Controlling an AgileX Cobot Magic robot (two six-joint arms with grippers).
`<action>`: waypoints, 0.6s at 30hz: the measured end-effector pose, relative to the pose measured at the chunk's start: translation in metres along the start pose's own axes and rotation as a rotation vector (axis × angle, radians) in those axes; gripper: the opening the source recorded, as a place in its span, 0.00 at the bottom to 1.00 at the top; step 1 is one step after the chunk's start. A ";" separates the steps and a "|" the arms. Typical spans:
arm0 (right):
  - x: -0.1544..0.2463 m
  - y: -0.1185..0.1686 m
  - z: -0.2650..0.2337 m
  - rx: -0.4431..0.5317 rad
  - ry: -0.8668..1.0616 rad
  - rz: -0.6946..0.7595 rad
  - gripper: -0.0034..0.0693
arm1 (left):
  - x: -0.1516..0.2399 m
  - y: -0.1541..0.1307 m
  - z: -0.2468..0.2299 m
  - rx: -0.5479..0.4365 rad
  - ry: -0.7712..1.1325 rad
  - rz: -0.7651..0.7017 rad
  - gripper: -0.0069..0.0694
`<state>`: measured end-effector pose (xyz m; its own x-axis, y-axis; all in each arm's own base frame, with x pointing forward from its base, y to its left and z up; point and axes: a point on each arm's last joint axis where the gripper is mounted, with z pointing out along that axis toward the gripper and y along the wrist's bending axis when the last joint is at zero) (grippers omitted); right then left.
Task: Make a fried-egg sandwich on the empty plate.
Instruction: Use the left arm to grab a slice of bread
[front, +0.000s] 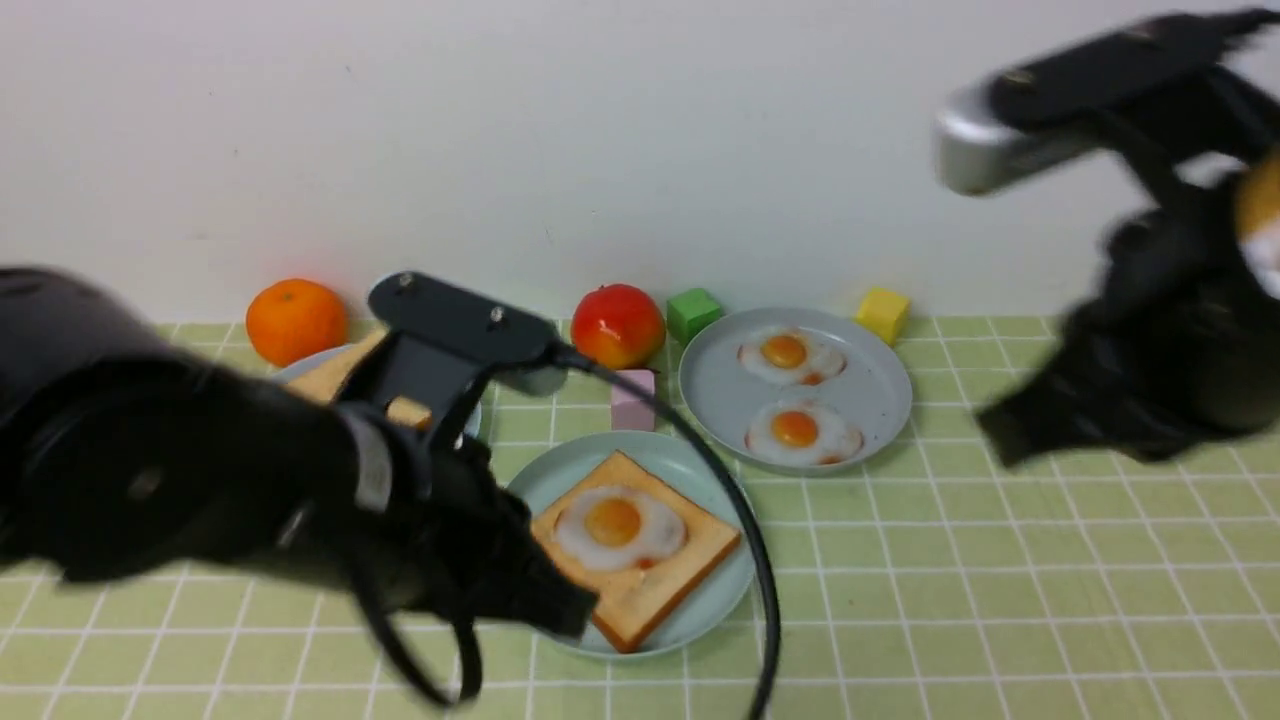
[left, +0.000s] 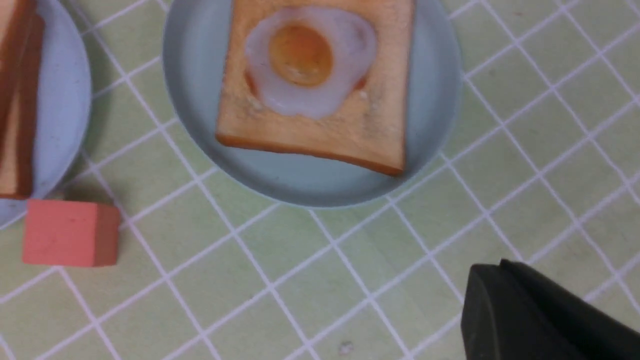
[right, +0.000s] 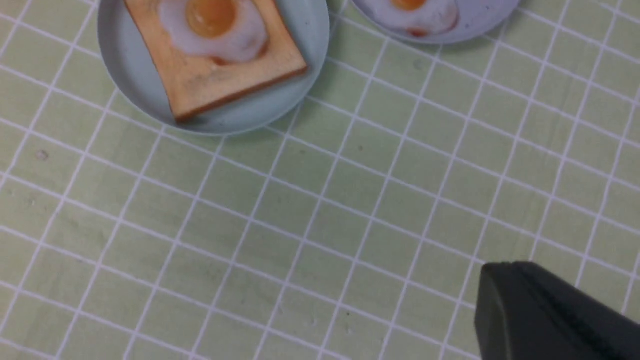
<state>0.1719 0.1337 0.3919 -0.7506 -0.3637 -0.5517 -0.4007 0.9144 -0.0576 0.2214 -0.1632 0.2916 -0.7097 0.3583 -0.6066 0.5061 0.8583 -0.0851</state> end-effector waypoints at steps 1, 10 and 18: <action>0.009 -0.005 -0.009 -0.009 -0.027 0.014 0.03 | -0.005 0.008 0.007 -0.015 0.015 -0.016 0.07; 0.083 -0.033 -0.060 -0.110 -0.229 0.078 0.03 | -0.056 0.094 0.064 -0.120 0.082 -0.101 0.07; 0.121 -0.051 -0.098 -0.180 -0.396 0.131 0.03 | -0.075 0.159 0.111 -0.173 0.210 -0.159 0.15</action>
<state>0.0496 0.0256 0.4094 -0.5560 -0.1192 -0.8226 -0.4273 0.8898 0.1599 0.4094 -0.0942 0.2359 -0.8680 0.2669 -0.4188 0.3023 0.9530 -0.0190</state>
